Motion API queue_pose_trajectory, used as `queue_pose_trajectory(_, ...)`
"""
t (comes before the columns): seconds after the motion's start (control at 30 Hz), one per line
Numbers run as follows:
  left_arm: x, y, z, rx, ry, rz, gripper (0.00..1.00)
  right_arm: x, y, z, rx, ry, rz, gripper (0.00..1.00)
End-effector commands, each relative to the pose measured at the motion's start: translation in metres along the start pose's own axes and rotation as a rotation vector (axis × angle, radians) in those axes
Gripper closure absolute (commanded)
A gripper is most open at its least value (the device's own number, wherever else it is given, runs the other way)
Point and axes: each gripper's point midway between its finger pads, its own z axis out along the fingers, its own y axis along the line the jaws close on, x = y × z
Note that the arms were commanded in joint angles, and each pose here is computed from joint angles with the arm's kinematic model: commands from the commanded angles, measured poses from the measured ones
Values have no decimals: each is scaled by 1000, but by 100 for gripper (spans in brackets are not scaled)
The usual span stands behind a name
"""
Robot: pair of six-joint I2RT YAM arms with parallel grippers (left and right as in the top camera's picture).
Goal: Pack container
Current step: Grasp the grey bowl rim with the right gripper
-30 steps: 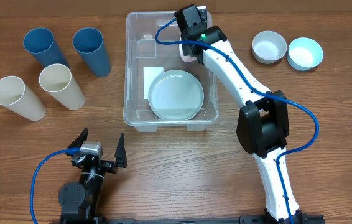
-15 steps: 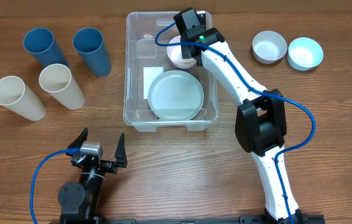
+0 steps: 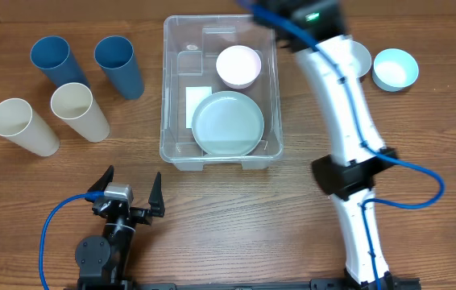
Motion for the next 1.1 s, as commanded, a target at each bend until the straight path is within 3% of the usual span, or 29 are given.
queue_pose_trajectory(0.0, 0, 0, 0, 4, -5, 10, 0, -19, -102, 36, 164, 85, 319, 28)
queue_pose_trajectory(0.13, 0, 0, 0, 4, -5, 10, 0, 1, -175, 89, 248, 256, 457, 27)
queue_pose_trajectory(0.23, 0, 0, 0, 4, -5, 10, 0, 16, -203, 116, 274, 321, 506, 27)
queue_pose_trajectory(0.53, 0, 0, 0, 4, -5, 10, 0, 63, -227, 169, 320, 404, 505, 34)
queue_pose_trajectory(0.87, 0, 0, 0, 4, -5, 10, 0, 96, -236, 196, 341, 431, 511, 63)
queue_pose_trajectory(1.0, 0, 0, 0, 4, -5, 10, 0, 99, -236, 199, 340, 430, 512, 70)
queue_pose_trajectory(1.03, 0, 0, 0, 4, -5, 10, 0, 100, -236, 201, 340, 432, 511, 73)
queue_pose_trajectory(1.07, 0, 0, 0, 4, -5, 10, 0, 100, -234, 201, 332, 437, 513, 84)
